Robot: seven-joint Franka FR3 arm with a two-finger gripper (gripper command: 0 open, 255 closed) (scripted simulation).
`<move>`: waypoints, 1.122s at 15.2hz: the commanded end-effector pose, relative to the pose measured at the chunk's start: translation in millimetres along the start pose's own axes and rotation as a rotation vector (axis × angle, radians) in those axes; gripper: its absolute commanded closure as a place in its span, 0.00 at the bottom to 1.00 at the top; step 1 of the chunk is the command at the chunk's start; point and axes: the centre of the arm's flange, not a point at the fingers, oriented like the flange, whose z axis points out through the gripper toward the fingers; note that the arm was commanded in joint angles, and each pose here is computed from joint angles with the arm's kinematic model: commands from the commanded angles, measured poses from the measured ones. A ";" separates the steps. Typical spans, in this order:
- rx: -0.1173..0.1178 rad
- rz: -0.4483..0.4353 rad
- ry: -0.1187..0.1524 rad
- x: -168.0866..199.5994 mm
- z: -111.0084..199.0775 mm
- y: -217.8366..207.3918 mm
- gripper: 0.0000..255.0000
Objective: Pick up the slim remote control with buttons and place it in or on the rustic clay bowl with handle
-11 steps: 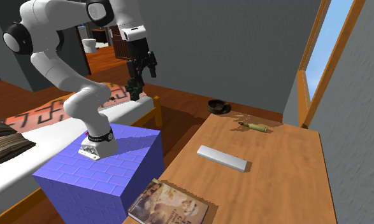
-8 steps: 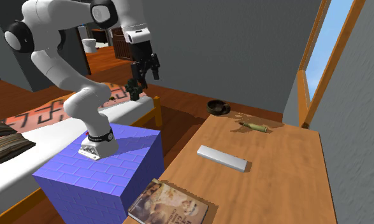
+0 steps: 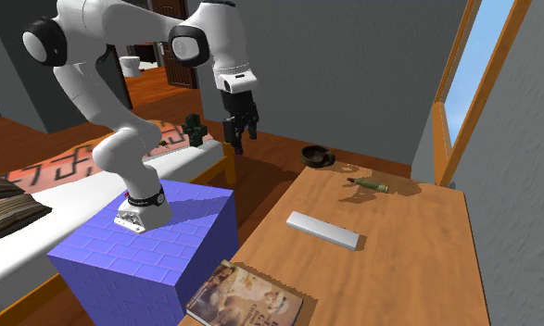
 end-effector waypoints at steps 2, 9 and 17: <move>-0.007 -0.006 -0.014 33.6 27.6 -1.5 0.00; -0.021 -0.020 -0.049 105.6 91.6 1.5 0.00; -0.038 -0.036 -0.089 185.1 167.8 4.8 0.00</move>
